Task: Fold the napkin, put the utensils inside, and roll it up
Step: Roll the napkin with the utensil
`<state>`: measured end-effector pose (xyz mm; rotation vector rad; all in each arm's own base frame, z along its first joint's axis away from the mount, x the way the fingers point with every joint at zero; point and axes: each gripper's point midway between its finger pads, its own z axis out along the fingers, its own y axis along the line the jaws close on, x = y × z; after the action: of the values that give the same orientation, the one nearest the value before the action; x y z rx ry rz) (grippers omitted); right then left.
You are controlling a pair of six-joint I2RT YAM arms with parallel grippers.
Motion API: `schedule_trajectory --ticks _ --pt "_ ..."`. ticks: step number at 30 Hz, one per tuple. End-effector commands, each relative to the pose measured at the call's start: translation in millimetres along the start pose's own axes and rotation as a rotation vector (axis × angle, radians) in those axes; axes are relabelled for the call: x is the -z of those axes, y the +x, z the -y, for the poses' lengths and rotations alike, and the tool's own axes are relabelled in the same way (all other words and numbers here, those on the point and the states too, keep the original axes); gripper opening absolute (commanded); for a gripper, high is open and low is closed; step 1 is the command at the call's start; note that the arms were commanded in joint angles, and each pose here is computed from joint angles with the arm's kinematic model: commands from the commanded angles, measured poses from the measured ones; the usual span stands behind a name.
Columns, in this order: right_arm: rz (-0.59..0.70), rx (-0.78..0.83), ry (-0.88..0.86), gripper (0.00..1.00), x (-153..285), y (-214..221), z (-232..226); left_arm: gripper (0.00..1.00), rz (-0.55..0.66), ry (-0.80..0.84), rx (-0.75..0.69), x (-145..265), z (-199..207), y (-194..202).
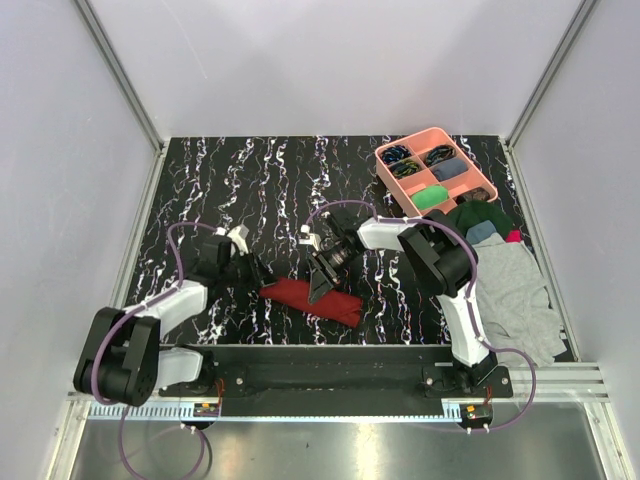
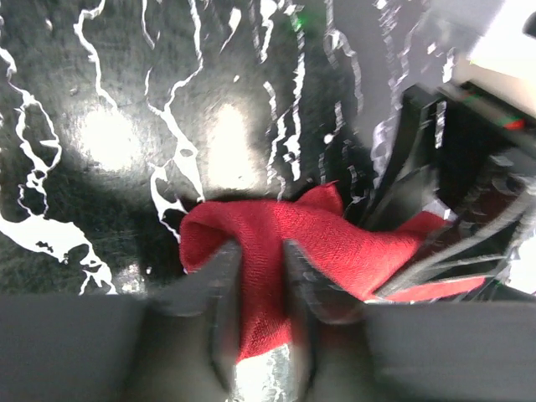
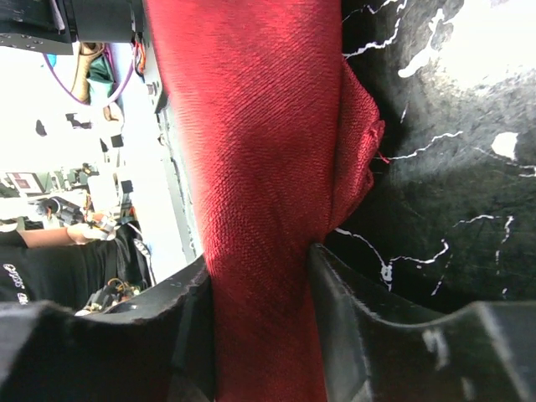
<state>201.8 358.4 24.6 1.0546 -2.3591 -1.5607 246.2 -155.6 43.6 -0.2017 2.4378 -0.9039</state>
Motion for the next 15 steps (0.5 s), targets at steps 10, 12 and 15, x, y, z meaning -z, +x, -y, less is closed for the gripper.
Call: schedule_trajectory --ticks 10,12,15 --pt "0.133 0.306 0.551 1.0 57.7 -21.2 -10.9 0.0 -0.024 -0.027 -0.004 -8.5 -0.2 -7.1" --pt "0.134 0.379 0.642 1.0 56.4 -13.8 -10.1 0.0 -0.041 -0.044 0.007 -8.3 -2.8 -4.4" --pt "0.15 0.523 0.827 1.0 48.6 -7.7 -18.2 0.0 -0.053 -0.055 0.012 -8.9 -3.4 -4.9"
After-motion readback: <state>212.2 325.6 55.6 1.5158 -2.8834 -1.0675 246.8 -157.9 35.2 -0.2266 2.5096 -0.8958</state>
